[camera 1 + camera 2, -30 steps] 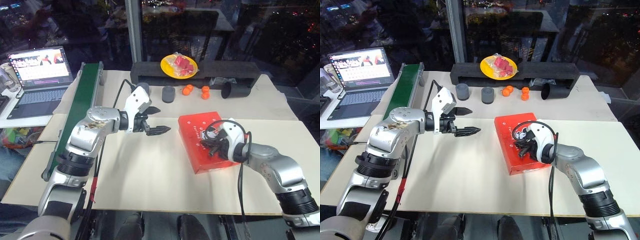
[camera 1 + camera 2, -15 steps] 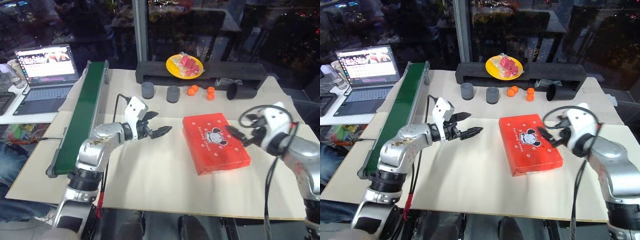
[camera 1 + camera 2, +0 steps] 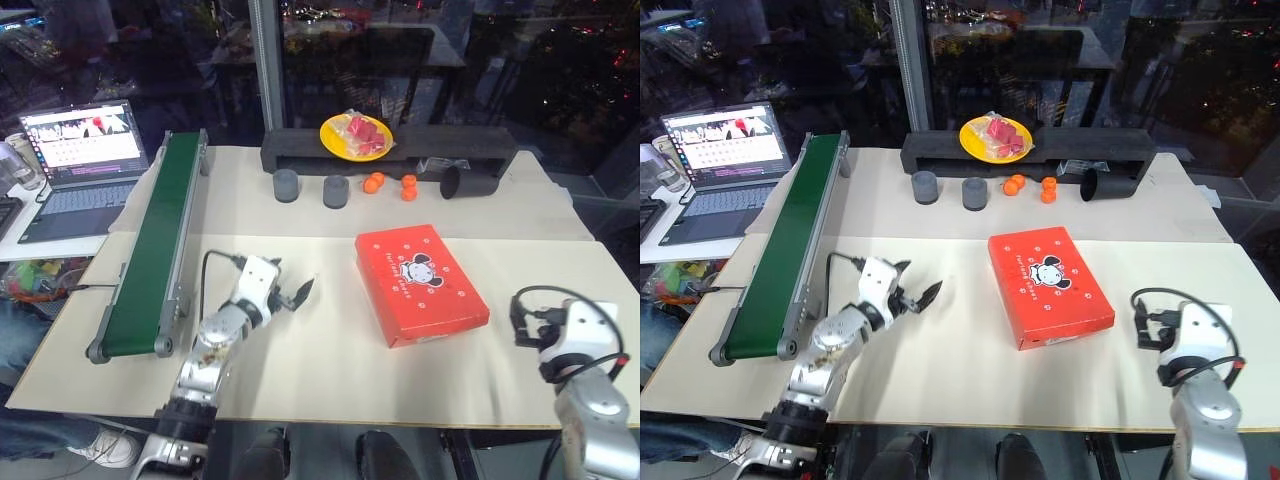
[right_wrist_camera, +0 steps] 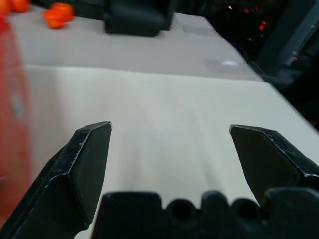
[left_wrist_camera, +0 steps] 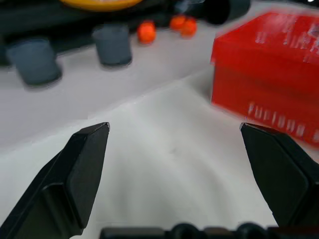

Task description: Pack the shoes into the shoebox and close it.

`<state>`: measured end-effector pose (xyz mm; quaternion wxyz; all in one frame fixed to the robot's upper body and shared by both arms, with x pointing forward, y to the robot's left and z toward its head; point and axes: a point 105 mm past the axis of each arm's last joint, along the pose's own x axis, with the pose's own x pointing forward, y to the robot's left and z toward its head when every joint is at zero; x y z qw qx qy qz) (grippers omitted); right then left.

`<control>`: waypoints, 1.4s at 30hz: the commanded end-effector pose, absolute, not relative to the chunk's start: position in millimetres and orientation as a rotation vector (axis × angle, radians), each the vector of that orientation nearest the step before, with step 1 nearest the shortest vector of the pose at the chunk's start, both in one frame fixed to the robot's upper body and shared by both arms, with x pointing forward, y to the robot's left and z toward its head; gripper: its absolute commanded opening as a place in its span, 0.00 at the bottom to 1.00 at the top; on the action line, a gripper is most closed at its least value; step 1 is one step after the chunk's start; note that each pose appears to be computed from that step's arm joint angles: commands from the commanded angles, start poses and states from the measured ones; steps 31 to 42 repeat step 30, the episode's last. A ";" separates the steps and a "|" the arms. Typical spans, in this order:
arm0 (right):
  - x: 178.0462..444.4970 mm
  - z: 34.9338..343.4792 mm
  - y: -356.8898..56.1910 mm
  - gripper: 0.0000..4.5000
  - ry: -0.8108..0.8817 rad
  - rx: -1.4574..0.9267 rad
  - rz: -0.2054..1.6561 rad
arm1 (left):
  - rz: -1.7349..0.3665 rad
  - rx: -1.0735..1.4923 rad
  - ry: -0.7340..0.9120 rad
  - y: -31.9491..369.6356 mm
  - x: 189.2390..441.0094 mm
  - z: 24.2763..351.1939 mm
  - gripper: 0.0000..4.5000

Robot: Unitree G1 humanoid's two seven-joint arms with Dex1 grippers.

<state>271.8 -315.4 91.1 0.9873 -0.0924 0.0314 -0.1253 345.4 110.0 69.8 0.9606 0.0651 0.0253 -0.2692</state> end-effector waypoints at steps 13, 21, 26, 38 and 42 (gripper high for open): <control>286.4 47.7 -263.4 0.99 0.087 -0.081 -0.165 | -0.417 0.045 0.038 121.1 343.2 57.3 1.00; 300.1 51.9 -217.8 0.99 0.073 -0.056 -0.016 | -0.406 0.046 0.034 127.0 345.8 58.0 1.00; 297.8 50.0 -219.0 0.99 0.082 -0.073 -0.011 | -0.385 0.011 0.042 133.2 346.0 55.6 1.00; 297.8 49.9 -221.3 0.99 0.085 -0.075 -0.012 | -0.369 0.010 0.058 137.0 345.8 51.3 1.00; 297.8 49.9 -221.3 0.99 0.085 -0.075 -0.012 | -0.369 0.010 0.058 137.0 345.8 51.3 1.00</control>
